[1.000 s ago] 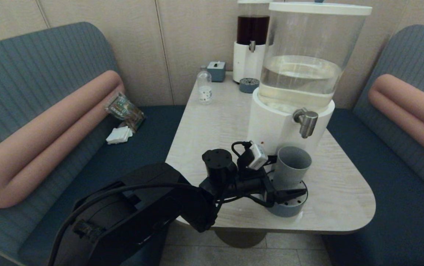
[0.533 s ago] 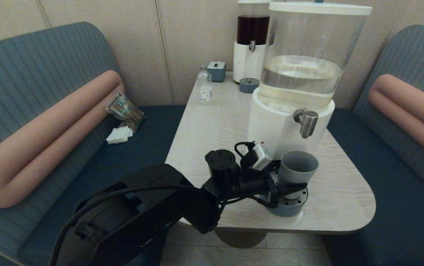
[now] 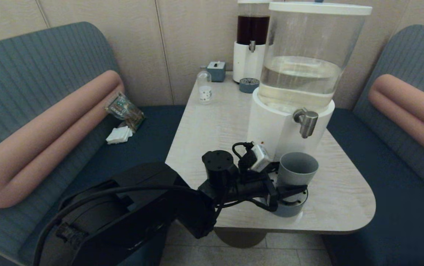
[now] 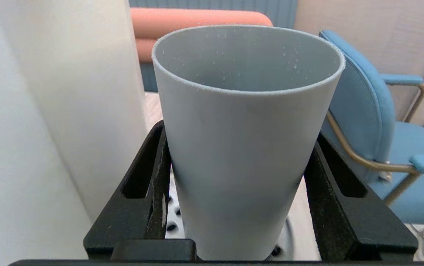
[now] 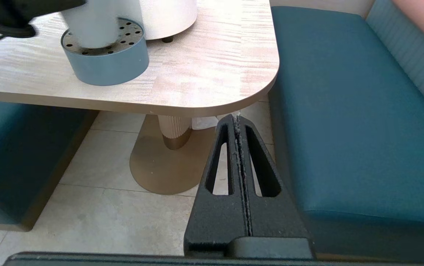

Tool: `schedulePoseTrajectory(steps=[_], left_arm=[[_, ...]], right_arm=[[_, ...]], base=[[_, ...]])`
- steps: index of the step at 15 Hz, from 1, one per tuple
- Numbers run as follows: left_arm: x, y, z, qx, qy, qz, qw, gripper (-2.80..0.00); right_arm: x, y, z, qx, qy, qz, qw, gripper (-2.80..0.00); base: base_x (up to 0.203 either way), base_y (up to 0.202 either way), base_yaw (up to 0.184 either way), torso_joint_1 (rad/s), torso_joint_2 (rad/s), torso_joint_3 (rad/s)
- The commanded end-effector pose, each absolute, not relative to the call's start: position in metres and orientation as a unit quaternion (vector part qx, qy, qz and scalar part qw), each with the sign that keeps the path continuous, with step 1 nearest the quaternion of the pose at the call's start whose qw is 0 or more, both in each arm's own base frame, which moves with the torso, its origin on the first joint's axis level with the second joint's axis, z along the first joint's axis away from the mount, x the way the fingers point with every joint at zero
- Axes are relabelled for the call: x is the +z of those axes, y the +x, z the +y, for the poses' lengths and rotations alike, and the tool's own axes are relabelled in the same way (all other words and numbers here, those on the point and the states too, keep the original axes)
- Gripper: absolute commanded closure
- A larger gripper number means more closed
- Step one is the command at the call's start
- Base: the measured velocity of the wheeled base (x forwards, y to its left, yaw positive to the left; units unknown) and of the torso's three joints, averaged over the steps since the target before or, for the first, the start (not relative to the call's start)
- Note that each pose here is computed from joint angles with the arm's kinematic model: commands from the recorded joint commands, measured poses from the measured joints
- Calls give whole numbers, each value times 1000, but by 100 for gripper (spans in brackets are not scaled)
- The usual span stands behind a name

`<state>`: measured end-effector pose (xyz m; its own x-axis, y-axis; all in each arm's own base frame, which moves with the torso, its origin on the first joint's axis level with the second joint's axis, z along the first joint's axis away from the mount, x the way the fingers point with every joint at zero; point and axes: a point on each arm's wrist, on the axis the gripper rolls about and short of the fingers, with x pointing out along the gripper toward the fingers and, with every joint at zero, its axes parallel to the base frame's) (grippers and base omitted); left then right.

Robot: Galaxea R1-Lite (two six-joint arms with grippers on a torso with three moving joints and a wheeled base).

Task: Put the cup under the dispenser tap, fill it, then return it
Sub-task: Place the cup next to the water dispenser

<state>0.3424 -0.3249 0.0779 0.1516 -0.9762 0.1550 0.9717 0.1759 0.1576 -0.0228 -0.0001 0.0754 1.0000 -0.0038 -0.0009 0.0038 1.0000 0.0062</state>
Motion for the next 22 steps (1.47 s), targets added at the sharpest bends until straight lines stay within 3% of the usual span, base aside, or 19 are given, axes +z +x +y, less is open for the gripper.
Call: schedulePoseTrajectory(steps=[1, 6, 15, 22], left_arm=[[93, 333, -310, -638, 10, -116, 761, 0], [107, 340, -253, -586, 12, -120, 801, 0], [100, 373, -115, -408, 12, -84, 909, 0], [88, 408, -87, -360, 18, -99, 928, 0]], right_arm=[[75, -23, 0, -2, 3, 2, 1000, 0], [75, -23, 0, -2, 3, 2, 1000, 0], [75, -23, 0, -2, 3, 2, 1000, 0], [75, -23, 0, -2, 3, 1, 1000, 0]], base=[[0, 0, 0, 0, 0, 0], [0, 0, 0, 0, 0, 0], [0, 0, 0, 0, 0, 0], [0, 0, 0, 0, 0, 0]])
